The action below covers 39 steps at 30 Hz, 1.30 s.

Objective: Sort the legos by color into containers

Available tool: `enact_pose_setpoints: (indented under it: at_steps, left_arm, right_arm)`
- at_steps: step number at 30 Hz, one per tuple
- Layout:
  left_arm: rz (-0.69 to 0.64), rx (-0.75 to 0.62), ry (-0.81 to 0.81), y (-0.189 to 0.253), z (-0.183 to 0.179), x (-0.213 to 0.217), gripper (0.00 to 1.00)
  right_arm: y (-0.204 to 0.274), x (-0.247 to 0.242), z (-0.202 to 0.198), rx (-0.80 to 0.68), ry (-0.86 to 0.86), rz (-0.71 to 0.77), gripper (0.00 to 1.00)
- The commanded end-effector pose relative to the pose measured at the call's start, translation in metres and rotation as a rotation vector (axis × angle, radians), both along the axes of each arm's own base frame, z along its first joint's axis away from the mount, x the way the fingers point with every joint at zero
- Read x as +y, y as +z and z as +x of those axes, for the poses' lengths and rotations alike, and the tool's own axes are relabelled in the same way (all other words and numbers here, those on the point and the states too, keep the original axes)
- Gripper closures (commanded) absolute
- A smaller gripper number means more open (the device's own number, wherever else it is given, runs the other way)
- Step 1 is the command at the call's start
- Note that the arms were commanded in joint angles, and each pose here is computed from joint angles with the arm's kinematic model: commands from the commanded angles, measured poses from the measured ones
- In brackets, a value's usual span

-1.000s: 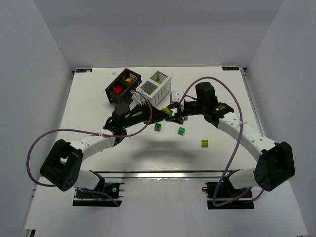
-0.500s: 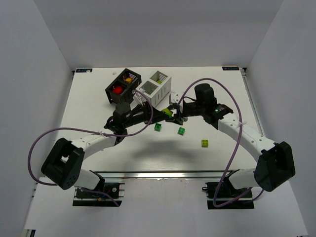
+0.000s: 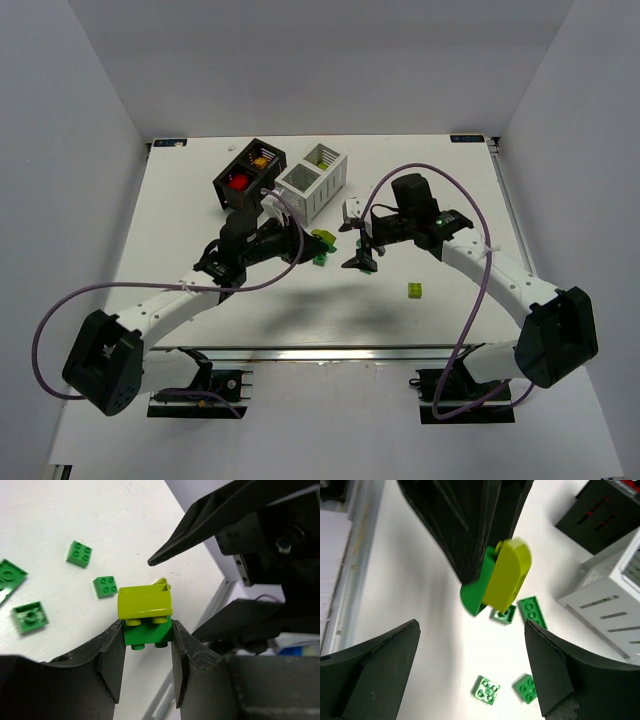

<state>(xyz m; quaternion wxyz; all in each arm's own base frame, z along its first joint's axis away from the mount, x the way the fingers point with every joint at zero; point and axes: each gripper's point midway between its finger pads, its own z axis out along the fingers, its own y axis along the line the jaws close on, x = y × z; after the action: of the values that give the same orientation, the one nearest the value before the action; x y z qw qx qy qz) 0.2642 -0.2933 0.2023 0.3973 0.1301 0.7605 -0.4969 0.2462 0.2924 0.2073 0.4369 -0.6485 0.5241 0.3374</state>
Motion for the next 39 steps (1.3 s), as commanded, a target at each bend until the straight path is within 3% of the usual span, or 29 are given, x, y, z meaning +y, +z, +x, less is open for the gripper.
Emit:
enact_pose_setpoints:
  at_steps: [1,8,18,23,30,39]
  left_arm:
    - [0.098,-0.134,-0.007,-0.003,-0.008,0.015,0.99]
    - [0.254,-0.392,-0.092,-0.004,-0.024,0.029,1.00]
    - [0.386,-0.547,-0.256,-0.012,-0.045,0.016,1.00]
    - [0.466,-0.575,-0.298,-0.019,-0.052,0.017,1.00]
    - [0.464,-0.636,-0.262,-0.007,-0.050,0.018,1.00]
    - [0.463,-0.648,-0.240,-0.002,-0.045,0.017,1.00]
  right_arm:
    - [0.020,-0.003,-0.017,-0.008,0.095,0.015,0.11]
    - [0.027,0.006,-0.019,0.038,0.159,0.031,0.11]
    - [0.035,0.032,-0.029,0.109,0.326,0.014,0.20]
    - [0.027,0.033,-0.036,0.140,0.388,-0.021,0.24]
    - [0.020,0.027,-0.053,0.196,0.472,-0.058,0.31]
    - [0.012,0.033,-0.053,0.207,0.465,-0.059,0.29]
